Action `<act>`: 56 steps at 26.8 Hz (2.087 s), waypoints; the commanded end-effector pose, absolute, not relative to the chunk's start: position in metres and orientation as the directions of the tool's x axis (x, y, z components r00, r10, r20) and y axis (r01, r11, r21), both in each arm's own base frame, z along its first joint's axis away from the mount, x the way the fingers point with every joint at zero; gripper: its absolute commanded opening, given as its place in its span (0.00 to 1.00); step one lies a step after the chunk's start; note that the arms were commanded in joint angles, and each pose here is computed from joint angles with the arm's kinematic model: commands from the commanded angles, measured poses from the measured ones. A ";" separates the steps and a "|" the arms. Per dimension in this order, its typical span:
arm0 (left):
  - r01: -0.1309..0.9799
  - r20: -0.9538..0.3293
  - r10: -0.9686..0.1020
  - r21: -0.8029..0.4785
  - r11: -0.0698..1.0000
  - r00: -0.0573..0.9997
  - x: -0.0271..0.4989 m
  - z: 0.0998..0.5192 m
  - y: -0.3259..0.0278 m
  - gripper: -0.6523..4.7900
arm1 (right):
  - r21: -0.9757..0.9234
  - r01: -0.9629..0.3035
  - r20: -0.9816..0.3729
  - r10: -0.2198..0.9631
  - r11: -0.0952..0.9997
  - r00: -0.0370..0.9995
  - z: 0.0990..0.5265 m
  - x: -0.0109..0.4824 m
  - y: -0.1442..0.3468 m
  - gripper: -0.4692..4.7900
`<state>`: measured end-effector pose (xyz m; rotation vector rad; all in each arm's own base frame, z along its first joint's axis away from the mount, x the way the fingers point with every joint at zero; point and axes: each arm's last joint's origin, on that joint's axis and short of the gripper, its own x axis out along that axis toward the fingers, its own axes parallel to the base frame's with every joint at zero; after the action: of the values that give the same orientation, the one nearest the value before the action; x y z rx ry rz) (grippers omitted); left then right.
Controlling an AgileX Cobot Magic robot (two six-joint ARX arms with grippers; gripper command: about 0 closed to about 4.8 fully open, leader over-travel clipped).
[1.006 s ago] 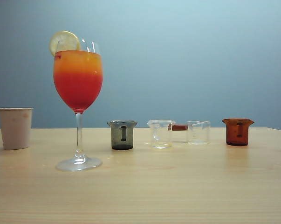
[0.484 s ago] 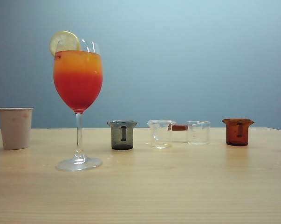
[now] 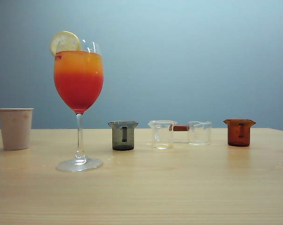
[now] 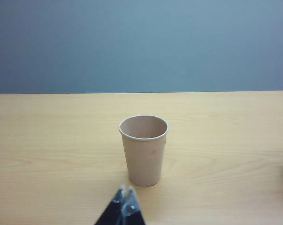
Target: Pick up the lemon slice from the paper cup on the left and carefully insert it into the rim of the goblet.
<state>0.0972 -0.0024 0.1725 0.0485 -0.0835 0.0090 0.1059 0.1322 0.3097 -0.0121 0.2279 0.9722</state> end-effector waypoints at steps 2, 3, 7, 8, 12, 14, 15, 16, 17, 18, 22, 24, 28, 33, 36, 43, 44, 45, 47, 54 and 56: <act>-0.006 0.096 0.004 0.021 1.000 0.995 0.097 0.175 -0.003 0.11 | 0.088 -0.822 -0.180 0.821 0.562 0.542 0.313 0.105 0.132 0.09; -0.013 0.098 0.010 0.023 1.000 0.995 0.097 0.175 -0.002 0.11 | 0.088 -0.822 -0.180 0.821 0.562 0.542 0.313 0.105 0.132 0.09; -0.010 0.106 0.008 0.021 1.000 0.994 0.097 0.176 -0.002 0.11 | 0.088 -0.822 -0.180 0.821 0.562 0.542 0.313 0.105 0.132 0.09; -0.010 0.102 0.008 0.021 1.000 0.995 0.097 0.175 -0.002 0.11 | 0.088 -0.822 -0.180 0.821 0.562 0.542 0.313 0.105 0.132 0.09; -0.011 0.088 0.009 0.022 1.000 0.996 0.097 0.174 -0.002 0.11 | 0.088 -0.822 -0.180 0.821 0.562 0.542 0.313 0.105 0.132 0.09; -0.011 0.088 0.009 0.022 1.000 0.996 0.097 0.174 -0.002 0.11 | 0.088 -0.822 -0.180 0.821 0.562 0.542 0.313 0.105 0.132 0.09; -0.010 0.089 0.009 0.021 1.000 0.996 0.097 0.174 -0.002 0.11 | 0.088 -0.822 -0.180 0.821 0.562 0.542 0.313 0.105 0.132 0.09; -0.011 0.089 0.009 0.022 1.000 0.996 0.097 0.174 -0.002 0.11 | 0.088 -0.822 -0.180 0.821 0.562 0.542 0.313 0.105 0.132 0.09; -0.011 0.088 0.009 0.022 1.000 0.996 0.097 0.174 -0.002 0.11 | 0.088 -0.821 -0.181 0.820 0.564 0.544 0.313 0.106 0.132 0.09; -0.011 0.088 0.009 0.022 1.000 0.996 0.097 0.174 -0.002 0.11 | 0.088 -0.822 -0.179 0.820 0.563 0.543 0.313 0.106 0.132 0.09; -0.011 0.088 0.009 0.022 1.000 0.996 0.097 0.174 -0.002 0.11 | 0.077 -0.762 -0.175 0.761 0.643 0.625 0.313 0.111 0.126 0.09; -0.010 0.088 0.009 0.021 1.000 0.996 0.097 0.174 -0.002 0.11 | 0.067 -0.681 -0.177 0.681 0.729 0.711 0.313 0.120 0.117 0.09; -0.011 0.088 0.009 0.022 1.000 0.996 0.097 0.174 -0.002 0.11 | 0.056 -0.478 -0.163 0.480 0.877 0.862 0.304 0.141 0.090 0.09; -0.011 0.088 0.009 0.022 1.000 0.996 0.097 0.174 -0.002 0.11 | -0.007 -0.284 -0.119 0.281 0.959 0.952 0.285 0.142 0.052 0.09; -0.011 0.088 0.009 0.021 1.000 0.996 0.097 0.174 -0.002 0.11 | -0.007 -0.215 -0.066 0.214 0.977 0.975 0.271 0.133 0.038 0.09; -0.011 0.088 0.009 0.021 1.000 0.996 0.097 0.174 -0.002 0.11 | 0.005 -0.131 0.077 0.130 0.991 0.989 0.234 0.107 0.021 0.09; -0.011 0.088 0.009 0.022 1.000 0.996 0.097 0.174 -0.002 0.11 | 0.007 -0.112 0.089 0.111 0.994 0.990 0.228 0.104 0.018 0.09; -0.011 0.088 0.009 0.022 1.000 0.996 0.097 0.174 -0.002 0.11 | 0.007 -0.099 0.095 0.098 0.995 0.991 0.225 0.103 0.016 0.09; -0.011 0.088 0.009 0.021 1.000 0.996 0.097 0.174 -0.002 0.11 | 0.008 -0.068 0.111 0.067 0.998 0.992 0.216 0.099 0.012 0.09; -0.010 0.088 0.009 0.021 1.000 0.996 0.097 0.174 -0.002 0.11 | 0.009 -0.021 0.125 0.019 1.000 0.992 0.189 0.093 0.007 0.09; -0.011 0.087 0.009 0.022 1.000 0.996 0.097 0.174 -0.002 0.11 | 0.007 -0.021 0.101 0.020 1.000 0.995 0.182 0.095 0.007 0.09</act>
<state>0.0973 -0.0023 0.1714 0.0249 -0.0724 0.0117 0.0944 0.0071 0.1826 0.0106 -0.0990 0.0207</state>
